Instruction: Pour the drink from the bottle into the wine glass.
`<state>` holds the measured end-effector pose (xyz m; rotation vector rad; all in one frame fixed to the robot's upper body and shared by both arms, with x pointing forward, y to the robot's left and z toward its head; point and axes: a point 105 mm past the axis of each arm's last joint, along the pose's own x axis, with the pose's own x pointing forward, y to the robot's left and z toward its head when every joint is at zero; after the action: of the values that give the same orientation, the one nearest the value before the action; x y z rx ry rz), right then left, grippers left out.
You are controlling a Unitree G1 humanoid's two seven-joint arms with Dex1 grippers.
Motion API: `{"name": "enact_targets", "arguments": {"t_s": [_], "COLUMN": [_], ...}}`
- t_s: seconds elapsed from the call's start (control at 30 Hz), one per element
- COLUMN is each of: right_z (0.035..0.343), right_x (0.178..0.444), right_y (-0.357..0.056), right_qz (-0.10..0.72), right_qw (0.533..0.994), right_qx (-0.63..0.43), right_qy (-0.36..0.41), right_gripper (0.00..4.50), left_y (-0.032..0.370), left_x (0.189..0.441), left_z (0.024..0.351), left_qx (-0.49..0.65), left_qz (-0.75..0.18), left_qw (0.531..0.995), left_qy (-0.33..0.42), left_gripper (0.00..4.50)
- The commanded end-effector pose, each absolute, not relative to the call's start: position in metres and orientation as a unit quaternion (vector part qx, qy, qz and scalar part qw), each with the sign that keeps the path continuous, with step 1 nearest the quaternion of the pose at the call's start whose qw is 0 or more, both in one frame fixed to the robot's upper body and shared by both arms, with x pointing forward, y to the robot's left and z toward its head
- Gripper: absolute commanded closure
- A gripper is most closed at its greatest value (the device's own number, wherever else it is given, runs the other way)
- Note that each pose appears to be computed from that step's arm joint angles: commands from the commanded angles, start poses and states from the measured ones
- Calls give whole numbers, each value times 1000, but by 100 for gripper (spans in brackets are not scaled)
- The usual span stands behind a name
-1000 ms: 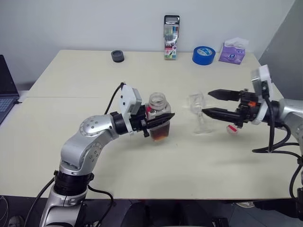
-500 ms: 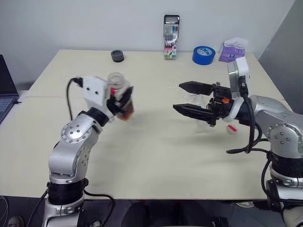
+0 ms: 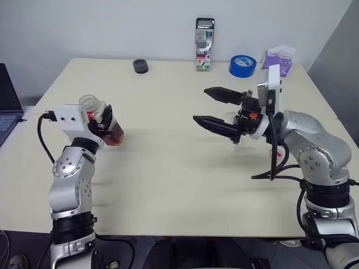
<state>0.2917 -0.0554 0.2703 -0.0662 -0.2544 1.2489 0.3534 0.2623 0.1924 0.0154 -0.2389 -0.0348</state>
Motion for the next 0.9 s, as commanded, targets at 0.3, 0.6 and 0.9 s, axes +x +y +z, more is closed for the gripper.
{"name": "enact_targets", "arguments": {"t_s": [0.3, 0.6, 0.9], "right_z": [274, 273, 271], "right_x": [291, 292, 292], "right_y": [-55, -56, -58], "right_qz": [571, 560, 553], "right_qw": [810, 818, 823], "right_qx": [-37, -38, -40], "right_qy": [-130, -128, -124], "right_gripper": [5, 5, 0], "left_y": [285, 283, 288], "left_x": [376, 389, 386], "left_z": [190, 189, 178], "left_qx": [31, 28, 26], "left_qz": [-26, -39, -37], "left_qw": [993, 992, 994], "left_qy": [-115, -113, -99], "left_gripper": [270, 270, 3]}}
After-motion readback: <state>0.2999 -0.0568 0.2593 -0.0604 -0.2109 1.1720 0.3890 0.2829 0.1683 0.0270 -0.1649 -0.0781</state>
